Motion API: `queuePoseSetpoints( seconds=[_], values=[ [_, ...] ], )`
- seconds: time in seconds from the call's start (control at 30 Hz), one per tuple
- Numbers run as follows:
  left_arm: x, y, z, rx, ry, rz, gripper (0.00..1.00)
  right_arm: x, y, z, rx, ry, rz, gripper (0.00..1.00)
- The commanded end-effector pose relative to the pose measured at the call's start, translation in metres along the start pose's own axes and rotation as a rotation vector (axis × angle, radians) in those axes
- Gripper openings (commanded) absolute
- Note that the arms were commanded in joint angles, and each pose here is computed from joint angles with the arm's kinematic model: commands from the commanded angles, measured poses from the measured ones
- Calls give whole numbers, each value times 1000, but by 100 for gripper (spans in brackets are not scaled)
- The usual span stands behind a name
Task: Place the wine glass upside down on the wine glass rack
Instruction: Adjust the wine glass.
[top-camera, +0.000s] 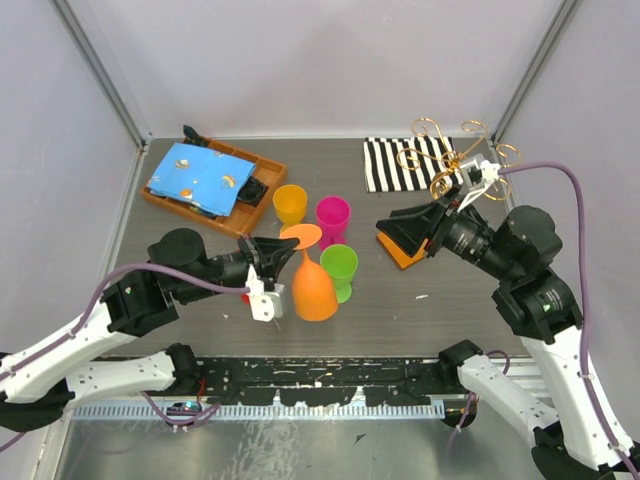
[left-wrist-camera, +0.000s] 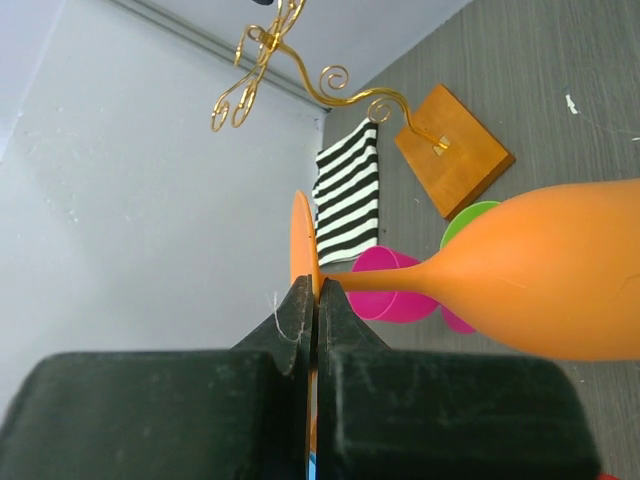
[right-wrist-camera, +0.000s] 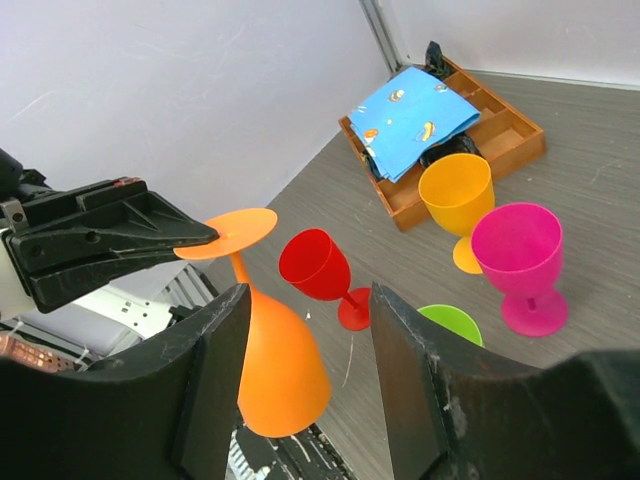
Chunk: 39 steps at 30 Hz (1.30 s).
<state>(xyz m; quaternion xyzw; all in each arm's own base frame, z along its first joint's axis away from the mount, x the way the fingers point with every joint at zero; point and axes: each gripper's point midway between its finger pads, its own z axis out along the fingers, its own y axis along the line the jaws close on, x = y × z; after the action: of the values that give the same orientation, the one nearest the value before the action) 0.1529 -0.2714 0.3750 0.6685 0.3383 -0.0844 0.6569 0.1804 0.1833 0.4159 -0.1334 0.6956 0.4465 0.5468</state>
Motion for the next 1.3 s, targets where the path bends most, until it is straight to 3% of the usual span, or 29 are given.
queuePoseSetpoints(
  seconds=[0.0, 0.17, 0.4, 0.73, 1.27],
  values=[
    [-11, 31, -5, -108, -15, 45, 0, -18, 17, 8, -85, -67, -42, 56],
    [-2, 52, -13, -250, 29, 63, 0, -10, 24, 24, -130, -69, -42, 54],
    [3, 58, -32, -284, 48, 72, 0, 21, 66, 63, -194, -30, -129, 55],
    [-10, 39, -37, -187, -35, 53, 0, 50, 82, 93, -274, -31, -209, 52],
    [-6, 33, -34, -166, -31, 49, 0, 76, 91, 115, -311, -11, -179, 40]
  ],
)
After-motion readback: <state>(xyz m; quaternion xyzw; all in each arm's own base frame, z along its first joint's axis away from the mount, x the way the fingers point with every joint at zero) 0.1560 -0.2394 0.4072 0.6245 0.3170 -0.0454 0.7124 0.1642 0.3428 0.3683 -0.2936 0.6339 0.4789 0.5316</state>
